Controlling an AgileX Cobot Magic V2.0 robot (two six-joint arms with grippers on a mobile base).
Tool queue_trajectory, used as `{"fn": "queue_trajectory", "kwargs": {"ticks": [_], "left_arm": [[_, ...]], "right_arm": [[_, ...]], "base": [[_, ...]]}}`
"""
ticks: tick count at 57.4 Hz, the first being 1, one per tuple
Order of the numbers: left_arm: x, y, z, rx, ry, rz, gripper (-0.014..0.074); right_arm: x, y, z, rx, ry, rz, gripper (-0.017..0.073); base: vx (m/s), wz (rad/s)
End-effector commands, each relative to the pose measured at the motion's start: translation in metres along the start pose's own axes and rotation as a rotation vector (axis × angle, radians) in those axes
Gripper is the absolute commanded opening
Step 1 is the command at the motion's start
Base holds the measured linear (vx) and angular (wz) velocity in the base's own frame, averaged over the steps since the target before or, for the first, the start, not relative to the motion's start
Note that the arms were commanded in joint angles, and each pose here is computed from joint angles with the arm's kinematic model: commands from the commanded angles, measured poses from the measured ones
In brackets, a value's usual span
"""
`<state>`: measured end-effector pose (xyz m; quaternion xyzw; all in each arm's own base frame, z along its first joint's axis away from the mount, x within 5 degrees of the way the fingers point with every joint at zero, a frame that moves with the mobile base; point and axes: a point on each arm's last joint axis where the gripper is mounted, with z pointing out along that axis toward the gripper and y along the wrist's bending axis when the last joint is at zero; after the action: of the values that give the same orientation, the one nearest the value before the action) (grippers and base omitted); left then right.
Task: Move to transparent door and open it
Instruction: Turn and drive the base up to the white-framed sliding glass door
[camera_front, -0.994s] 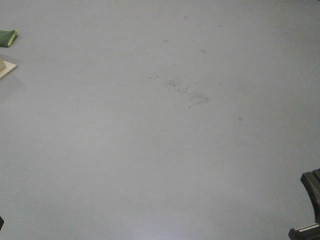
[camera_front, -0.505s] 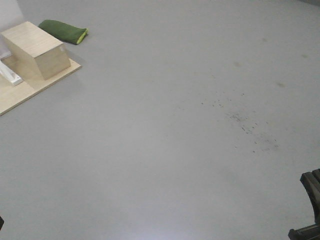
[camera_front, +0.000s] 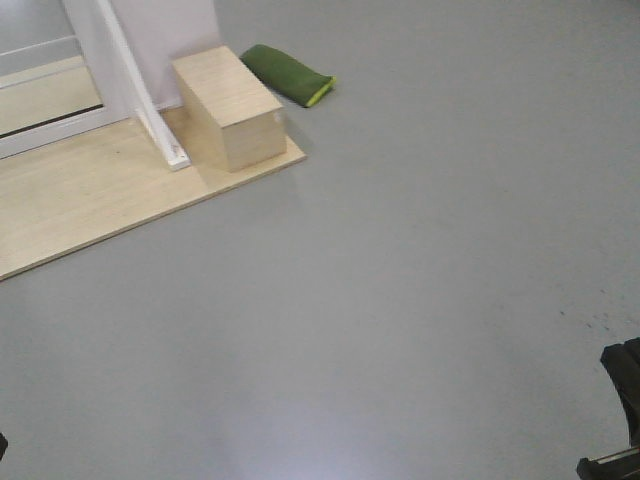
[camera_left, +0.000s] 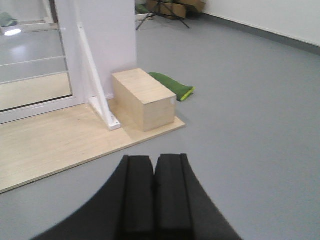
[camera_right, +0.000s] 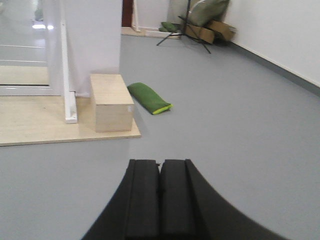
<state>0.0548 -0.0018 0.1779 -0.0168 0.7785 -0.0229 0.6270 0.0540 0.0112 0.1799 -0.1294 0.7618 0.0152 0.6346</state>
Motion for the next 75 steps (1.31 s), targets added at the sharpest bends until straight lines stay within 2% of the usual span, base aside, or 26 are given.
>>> {"fn": "queue_trajectory", "kwargs": {"ticks": [1,38,75], "left_arm": [[-0.0032,0.0001,0.0001,0.003,-0.081,-0.016,-0.0006],[-0.0032,0.0001,0.0001,0.003,-0.081,-0.016,-0.0006],[-0.0032,0.0001,0.0001,0.003,-0.081,-0.016,-0.0006]], "right_arm": [[-0.0066,-0.0019,-0.001,0.027,-0.092,-0.012,-0.0004],[-0.0066,-0.0019,-0.001,0.027,-0.092,-0.012,-0.0004],[-0.0066,-0.0019,-0.001,0.027,-0.092,-0.012,-0.0004]], "base": [[0.49,0.75],[0.49,0.71],[0.53,0.19]]}}
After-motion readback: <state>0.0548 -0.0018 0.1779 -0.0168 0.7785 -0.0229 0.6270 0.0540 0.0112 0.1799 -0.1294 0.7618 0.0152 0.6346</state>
